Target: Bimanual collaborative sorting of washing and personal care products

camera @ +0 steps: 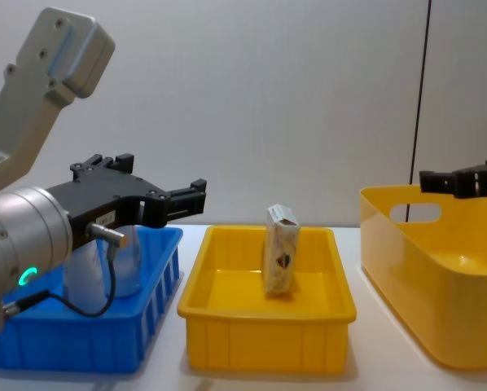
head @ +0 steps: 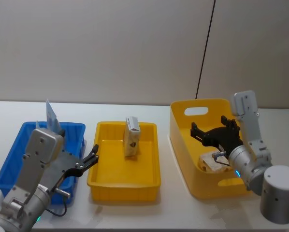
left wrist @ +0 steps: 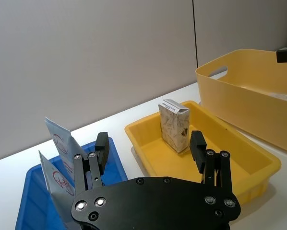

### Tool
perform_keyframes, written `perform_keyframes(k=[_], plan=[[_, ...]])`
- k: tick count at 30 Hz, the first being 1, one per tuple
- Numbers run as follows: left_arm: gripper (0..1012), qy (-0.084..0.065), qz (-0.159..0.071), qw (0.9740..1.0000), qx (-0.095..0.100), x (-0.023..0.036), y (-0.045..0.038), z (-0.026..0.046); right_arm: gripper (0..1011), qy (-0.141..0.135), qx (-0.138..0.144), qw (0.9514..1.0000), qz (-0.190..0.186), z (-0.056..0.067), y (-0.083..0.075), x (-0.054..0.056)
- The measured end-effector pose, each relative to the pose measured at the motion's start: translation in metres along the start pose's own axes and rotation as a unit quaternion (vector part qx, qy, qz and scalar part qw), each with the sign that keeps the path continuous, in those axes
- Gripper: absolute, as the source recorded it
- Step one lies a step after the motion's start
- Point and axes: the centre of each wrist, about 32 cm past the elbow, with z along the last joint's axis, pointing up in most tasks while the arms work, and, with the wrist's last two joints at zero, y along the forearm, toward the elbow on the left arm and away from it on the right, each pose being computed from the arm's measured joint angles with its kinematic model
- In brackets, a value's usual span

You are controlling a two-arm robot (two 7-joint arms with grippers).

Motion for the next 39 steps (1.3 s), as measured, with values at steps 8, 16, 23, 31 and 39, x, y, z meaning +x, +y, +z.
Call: perform_keyframes(k=[8,16,23,31,39], plan=[[1001,-0.003,0.003,1.0000,0.001,0.0006,0.0005,0.0002,1004,-0.004,0.007,1.0000,0.005,0.002,-0.001,-0.001],[1001,-0.018,0.027,0.9994,0.013,0.0066,0.0048,0.0024,1004,-0.007,0.011,0.9999,0.008,0.003,-0.002,-0.002],[1001,-0.021,0.058,0.9977,0.028,0.0167,0.0090,0.0022,1004,-0.008,0.013,0.9998,0.009,0.003,-0.002,-0.002],[1001,-0.009,0.087,0.9951,0.046,0.0303,0.0080,-0.0044,1004,-0.009,0.014,0.9998,0.010,0.003,-0.003,-0.002],[1001,0.010,0.094,0.9936,0.062,0.0409,-0.0012,-0.0133,1004,-0.009,0.014,0.9998,0.011,0.003,-0.003,-0.002]])
